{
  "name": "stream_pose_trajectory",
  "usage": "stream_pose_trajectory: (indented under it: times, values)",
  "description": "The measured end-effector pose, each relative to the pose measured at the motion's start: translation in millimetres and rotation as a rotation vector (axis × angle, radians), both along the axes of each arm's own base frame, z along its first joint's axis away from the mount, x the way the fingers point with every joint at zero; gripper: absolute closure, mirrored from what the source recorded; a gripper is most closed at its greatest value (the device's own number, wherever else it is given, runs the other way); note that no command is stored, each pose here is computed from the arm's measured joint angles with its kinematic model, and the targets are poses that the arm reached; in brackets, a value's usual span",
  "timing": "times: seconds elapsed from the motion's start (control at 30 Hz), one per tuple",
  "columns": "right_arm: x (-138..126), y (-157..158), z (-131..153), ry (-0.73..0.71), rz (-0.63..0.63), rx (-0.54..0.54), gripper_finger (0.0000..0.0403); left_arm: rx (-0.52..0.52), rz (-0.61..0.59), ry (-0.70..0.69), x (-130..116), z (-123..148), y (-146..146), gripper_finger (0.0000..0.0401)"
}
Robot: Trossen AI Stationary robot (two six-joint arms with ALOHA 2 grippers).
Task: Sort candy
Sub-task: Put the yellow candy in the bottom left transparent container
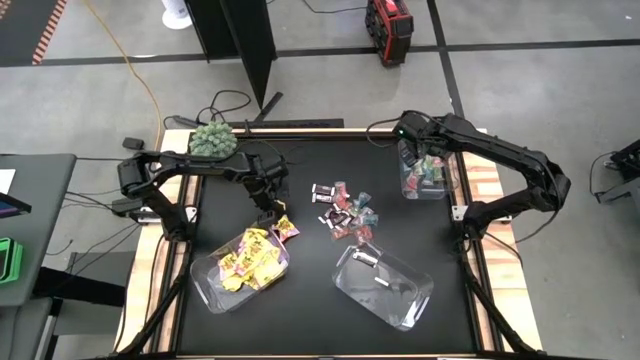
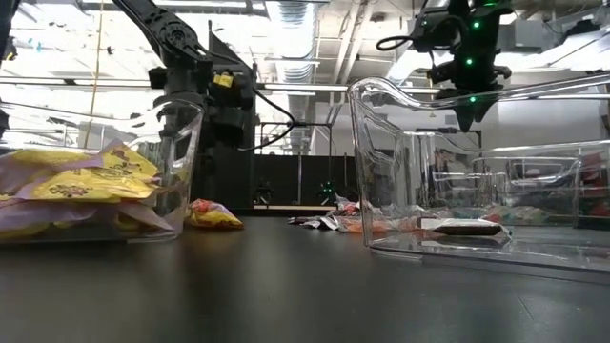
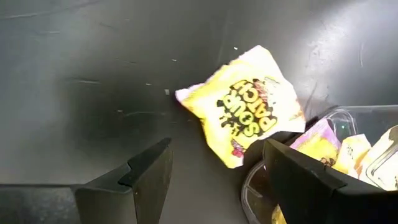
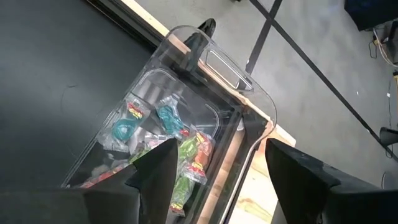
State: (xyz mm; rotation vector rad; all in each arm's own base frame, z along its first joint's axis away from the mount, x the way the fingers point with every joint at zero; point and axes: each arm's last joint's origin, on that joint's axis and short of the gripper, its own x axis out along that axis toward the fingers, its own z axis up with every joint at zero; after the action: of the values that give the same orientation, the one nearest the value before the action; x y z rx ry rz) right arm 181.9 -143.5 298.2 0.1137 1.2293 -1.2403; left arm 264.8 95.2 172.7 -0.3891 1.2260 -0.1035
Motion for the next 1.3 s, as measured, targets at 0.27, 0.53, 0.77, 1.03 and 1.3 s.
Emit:
stream_pose_trajectory:
  times: [0.27, 0.53, 0.77, 1.03, 1.3]
  values:
    - [4.8, 4.0, 0.4, -0.003, 0.038, -0.006, 0.0145, 0.084, -0.025, 0.016, 5.4, -0.8, -10.7, 0.0156]
    - [11.6, 13.5, 0.5, -0.006, 0.088, -0.006, 0.0145, 0.196, -0.148, -0.018, 12.9, -0.2, -24.8, 0.0156]
    - [15.4, 16.9, 1.0, -0.020, 0.109, -0.013, 0.0145, 0.214, -0.219, -0.054, 18.2, 0.5, -37.3, 0.0156]
    - [15.4, 17.0, 1.0, -0.020, 0.109, -0.013, 0.0145, 0.238, -0.277, -0.100, 23.2, 1.9, -46.0, 0.0156]
    - [15.4, 17.0, 1.0, -0.020, 0.109, -0.013, 0.0145, 0.276, -0.295, -0.101, 24.2, 2.7, -47.6, 0.0156]
